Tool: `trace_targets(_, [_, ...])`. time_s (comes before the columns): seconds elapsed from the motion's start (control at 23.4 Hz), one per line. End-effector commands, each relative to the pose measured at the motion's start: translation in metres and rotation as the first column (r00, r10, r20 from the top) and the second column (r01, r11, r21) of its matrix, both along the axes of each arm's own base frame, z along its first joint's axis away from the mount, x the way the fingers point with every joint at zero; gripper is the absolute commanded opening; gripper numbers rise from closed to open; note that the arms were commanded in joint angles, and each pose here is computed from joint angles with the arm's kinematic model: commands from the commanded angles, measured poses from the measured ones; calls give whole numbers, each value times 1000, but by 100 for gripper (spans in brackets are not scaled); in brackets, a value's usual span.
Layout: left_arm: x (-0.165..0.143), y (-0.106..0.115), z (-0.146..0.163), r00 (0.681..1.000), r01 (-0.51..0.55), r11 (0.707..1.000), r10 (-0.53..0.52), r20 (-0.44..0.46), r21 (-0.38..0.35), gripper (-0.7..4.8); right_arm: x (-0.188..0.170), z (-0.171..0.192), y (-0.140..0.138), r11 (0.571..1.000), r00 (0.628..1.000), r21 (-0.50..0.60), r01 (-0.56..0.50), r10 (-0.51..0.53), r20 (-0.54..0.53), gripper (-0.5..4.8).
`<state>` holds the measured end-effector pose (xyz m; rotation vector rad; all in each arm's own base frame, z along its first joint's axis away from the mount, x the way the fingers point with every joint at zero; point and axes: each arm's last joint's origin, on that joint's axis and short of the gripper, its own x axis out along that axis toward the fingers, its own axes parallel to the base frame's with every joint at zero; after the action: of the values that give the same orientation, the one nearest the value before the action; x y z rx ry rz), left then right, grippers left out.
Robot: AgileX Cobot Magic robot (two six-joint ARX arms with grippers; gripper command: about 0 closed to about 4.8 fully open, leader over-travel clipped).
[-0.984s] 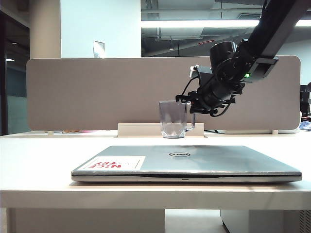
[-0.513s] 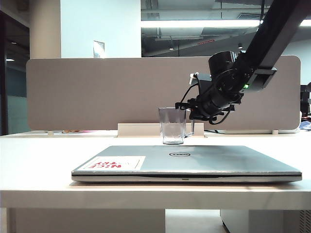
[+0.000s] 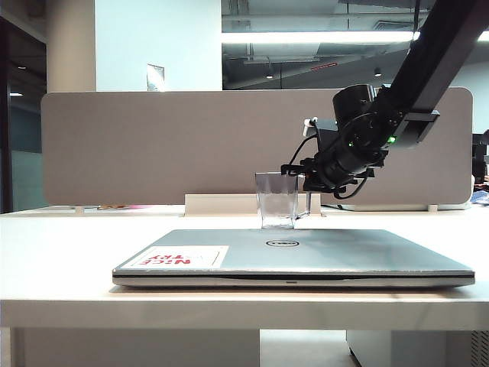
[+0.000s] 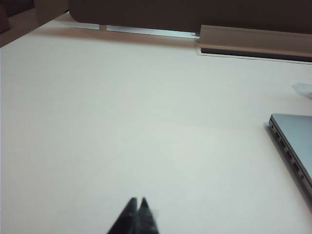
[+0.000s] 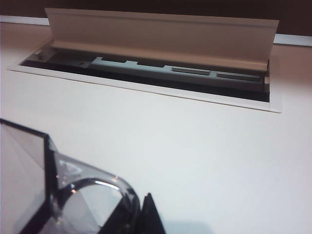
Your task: Pick up the water cup and place it on the side of the laptop away from you.
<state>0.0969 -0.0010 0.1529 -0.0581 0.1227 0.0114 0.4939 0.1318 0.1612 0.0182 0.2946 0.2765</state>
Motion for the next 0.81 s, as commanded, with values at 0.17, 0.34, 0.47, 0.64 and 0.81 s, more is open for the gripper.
trace_targets(0.17, [0, 0, 2, 1000, 4, 1000, -4, 9, 0, -5, 2, 9, 0, 1000, 999, 14, 0, 0, 40, 33])
trace_targets(0.34, [0, 0, 2, 1000, 4, 1000, -4, 9, 0, -5, 2, 9, 0, 1000, 999, 14, 0, 0, 40, 46])
trace_targets(0.47, [0, 0, 2, 1000, 4, 1000, -4, 9, 0, -5, 2, 9, 0, 1000, 999, 15, 0, -1, 39, 52])
trace_targets(0.64, [0, 0, 2, 1000, 4, 1000, -4, 9, 0, -5, 2, 10, 0, 1000, 1000, 9, 0, 0, 21, 55])
trace_targets(0.81, [0, 0, 2, 1000, 1, 1000, -1, 10, 1, -5, 3, 10, 0, 1000, 1000, 4, 0, 0, -2, 57])
